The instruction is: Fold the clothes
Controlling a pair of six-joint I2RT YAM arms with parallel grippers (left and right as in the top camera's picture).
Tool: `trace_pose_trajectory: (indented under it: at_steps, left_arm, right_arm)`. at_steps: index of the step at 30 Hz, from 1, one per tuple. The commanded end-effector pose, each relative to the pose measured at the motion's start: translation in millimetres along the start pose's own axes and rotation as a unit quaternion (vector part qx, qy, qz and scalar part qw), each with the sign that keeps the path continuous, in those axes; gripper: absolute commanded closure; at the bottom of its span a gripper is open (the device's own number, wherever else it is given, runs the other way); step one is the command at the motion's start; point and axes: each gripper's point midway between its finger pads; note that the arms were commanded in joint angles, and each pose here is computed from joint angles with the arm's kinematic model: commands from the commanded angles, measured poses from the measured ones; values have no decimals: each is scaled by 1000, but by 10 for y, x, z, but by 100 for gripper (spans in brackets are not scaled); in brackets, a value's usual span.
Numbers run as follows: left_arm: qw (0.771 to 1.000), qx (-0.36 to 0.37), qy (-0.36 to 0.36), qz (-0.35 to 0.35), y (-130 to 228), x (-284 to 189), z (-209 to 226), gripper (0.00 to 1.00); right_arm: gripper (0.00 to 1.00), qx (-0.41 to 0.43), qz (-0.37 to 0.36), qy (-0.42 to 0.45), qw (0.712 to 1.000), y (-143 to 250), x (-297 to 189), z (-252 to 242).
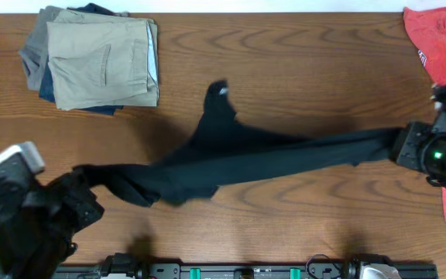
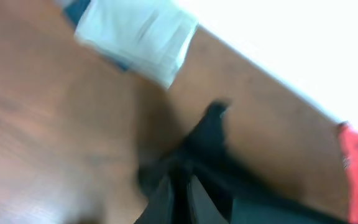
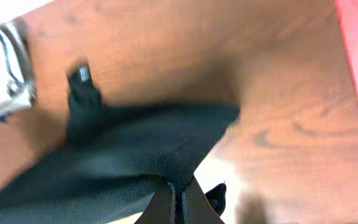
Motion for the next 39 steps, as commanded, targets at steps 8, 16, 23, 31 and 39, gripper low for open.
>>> trace_pose_trajectory:
  at_steps: [8,16,23,31,39]
  left_arm:
    - [999,28,27,20,-222,967,-412,94]
    - [986,70,136,61,-438,1895,-1191,94]
    - [961,112,251,-4,-962,1121,-1954,94]
    - [935,151,316,-58,-1146,175,-2243,94]
    - [965,127,183,140,-474,1445,-1748,94]
  right_arm:
    - [99,-11,-44,6,999,-556,298,-35]
    - [99,-16,-62,-25,998,-1131,995,21]
    - [99,-21,-157,-30,987,-1624,341,-30]
    - [99,-19,-256,47,965,-1664,-872,-395]
    - [99,12,-80,29,996,-1198,-30,-530]
Point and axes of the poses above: each gripper's point midway between its finger pads, its own x axis out along the fingers, its own z axis along the line the jaws close on, y = z × x, and after that the axes turned 13 degrees about -x, right-handed
